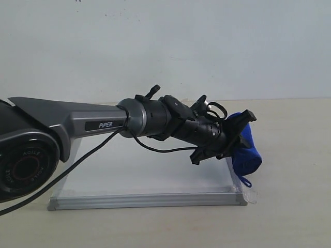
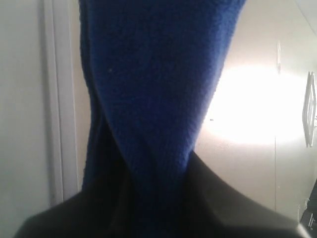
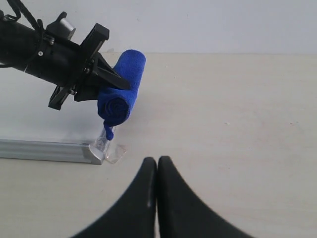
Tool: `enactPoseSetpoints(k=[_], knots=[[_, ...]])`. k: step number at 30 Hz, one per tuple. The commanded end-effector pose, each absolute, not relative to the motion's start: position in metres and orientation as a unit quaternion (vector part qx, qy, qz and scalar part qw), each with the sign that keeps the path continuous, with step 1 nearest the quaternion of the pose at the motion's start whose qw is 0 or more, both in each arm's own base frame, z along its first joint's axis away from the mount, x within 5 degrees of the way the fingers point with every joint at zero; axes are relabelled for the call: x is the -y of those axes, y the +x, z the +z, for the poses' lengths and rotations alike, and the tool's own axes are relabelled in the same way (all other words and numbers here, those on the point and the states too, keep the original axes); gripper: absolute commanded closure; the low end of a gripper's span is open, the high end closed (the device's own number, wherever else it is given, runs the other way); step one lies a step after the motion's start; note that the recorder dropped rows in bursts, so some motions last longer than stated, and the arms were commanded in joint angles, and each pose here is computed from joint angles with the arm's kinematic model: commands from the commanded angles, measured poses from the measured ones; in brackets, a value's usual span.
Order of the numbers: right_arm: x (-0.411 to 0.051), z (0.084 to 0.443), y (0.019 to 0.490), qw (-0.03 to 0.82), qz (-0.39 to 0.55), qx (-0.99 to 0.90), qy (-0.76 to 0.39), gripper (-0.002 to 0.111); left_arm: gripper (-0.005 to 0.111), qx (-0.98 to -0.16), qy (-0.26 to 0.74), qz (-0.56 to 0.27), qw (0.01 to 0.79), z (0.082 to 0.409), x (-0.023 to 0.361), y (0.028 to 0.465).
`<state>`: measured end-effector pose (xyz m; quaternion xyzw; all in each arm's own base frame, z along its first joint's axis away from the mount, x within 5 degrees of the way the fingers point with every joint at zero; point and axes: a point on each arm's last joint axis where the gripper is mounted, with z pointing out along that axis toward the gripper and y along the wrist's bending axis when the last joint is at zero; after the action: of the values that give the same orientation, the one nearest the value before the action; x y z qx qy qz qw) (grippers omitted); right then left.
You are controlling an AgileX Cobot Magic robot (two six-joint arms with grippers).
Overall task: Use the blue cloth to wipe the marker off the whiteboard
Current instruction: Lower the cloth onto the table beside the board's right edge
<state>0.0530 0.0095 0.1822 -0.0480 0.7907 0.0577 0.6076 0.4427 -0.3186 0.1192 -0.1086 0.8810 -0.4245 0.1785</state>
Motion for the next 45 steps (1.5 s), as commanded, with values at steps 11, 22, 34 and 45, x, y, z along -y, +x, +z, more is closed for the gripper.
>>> enactPoseSetpoints(k=[11,22,34,45], knots=[[-0.009,0.183,0.053,0.613,0.057,-0.787,-0.047,0.108,0.103,-0.879,-0.113,-0.424,0.186,0.123,0.316,0.444],[-0.009,0.183,0.053,0.613,0.057,-0.787,-0.047,0.108,0.103,-0.883,-0.106,-0.421,0.177,0.118,0.317,0.443],[-0.009,0.183,0.053,0.613,0.057,-0.787,-0.047,0.108,0.099,-0.884,-0.113,-0.421,0.170,0.112,0.317,0.443],[-0.009,0.183,0.053,0.613,0.057,-0.787,-0.047,0.108,0.053,-0.881,-0.120,-0.427,0.168,0.113,0.318,0.443]])
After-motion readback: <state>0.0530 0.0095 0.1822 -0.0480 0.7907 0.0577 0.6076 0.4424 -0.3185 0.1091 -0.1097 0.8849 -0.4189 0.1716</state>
